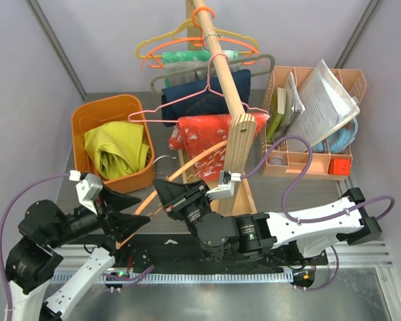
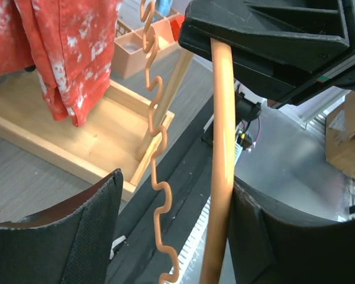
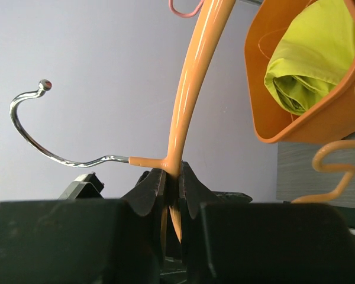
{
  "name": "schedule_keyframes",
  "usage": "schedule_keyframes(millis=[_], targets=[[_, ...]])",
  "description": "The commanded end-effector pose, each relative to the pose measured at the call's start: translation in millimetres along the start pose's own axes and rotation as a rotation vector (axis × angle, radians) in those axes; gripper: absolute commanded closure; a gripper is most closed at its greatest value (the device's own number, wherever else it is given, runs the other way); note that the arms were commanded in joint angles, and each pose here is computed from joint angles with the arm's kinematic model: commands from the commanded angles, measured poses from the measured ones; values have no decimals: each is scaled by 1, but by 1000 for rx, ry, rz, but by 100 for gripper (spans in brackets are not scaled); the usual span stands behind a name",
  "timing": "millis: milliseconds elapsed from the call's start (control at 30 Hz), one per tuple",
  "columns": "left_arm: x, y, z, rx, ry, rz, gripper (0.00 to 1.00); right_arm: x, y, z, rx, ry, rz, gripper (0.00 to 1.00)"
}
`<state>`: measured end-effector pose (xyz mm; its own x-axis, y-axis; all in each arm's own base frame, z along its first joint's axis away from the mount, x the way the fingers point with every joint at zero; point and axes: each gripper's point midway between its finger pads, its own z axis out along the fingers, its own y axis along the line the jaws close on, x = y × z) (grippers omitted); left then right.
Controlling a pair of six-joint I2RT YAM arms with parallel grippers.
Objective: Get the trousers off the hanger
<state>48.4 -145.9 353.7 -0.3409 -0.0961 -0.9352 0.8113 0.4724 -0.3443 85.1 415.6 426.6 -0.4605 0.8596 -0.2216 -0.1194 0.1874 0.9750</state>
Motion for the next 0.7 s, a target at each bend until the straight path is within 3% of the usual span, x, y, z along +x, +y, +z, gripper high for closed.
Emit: schedule_keyframes(millis=[0,200,300,333,433,667], targets=[[-2,4,7,6,25,30,36,-21,17,0,11,-83,107,99],[-5,5,10,9,20,52,49,-20,13,2,33,-96,104,99],[-3,8,11,0,31,45,68,-18,15,2,35,-94,98,99],[-2,9,13,-3,43,40,83,-16,15,2,38,-90,87,99],[-3,12,12,-29,42,36,100,-14,13,1,51,-78,55,96],[-4,32,3,-165,29,22,100,-15,-2,-8,57,0,-22,63]])
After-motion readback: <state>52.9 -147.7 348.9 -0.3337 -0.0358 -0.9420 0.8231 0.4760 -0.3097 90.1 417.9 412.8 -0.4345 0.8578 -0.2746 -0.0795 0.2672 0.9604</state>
